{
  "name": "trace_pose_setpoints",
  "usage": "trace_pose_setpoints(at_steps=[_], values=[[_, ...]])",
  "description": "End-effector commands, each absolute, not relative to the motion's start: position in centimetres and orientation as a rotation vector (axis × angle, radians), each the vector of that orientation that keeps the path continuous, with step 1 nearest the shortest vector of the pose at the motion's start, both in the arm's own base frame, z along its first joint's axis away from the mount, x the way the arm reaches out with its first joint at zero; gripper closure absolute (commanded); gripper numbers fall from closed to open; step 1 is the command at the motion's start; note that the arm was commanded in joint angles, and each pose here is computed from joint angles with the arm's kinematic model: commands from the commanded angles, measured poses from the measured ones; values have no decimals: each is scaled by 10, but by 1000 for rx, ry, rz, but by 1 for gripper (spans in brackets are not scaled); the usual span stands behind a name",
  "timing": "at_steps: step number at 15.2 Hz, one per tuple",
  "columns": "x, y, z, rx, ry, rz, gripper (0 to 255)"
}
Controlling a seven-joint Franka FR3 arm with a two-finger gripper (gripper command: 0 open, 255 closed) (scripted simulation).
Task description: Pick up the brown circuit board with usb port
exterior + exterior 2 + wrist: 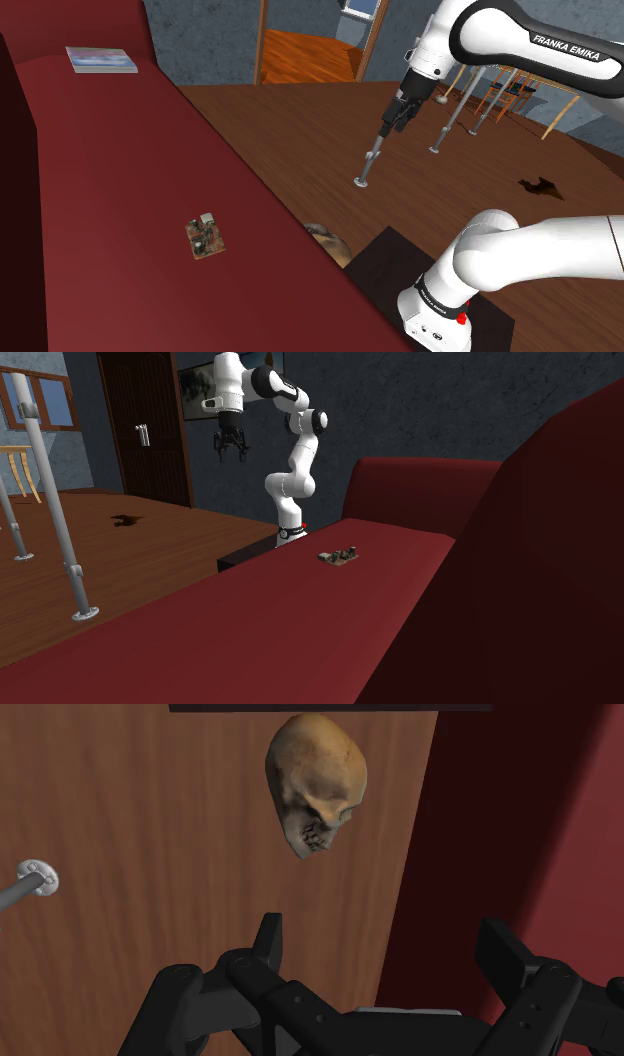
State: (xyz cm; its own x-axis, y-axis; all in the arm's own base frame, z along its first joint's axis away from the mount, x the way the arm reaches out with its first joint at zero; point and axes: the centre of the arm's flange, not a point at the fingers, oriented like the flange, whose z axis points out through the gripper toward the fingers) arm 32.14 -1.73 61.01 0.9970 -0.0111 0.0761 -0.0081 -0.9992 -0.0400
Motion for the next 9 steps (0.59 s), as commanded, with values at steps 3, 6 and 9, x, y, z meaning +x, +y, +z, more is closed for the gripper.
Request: trace_pose_setpoints(at_steps=[3, 6, 9], values=[[331, 4, 600, -3090, 8, -107, 0], [346, 36, 585, -3077, -2, -91, 0], [360, 68, 570, -3063, -12, -74, 0]])
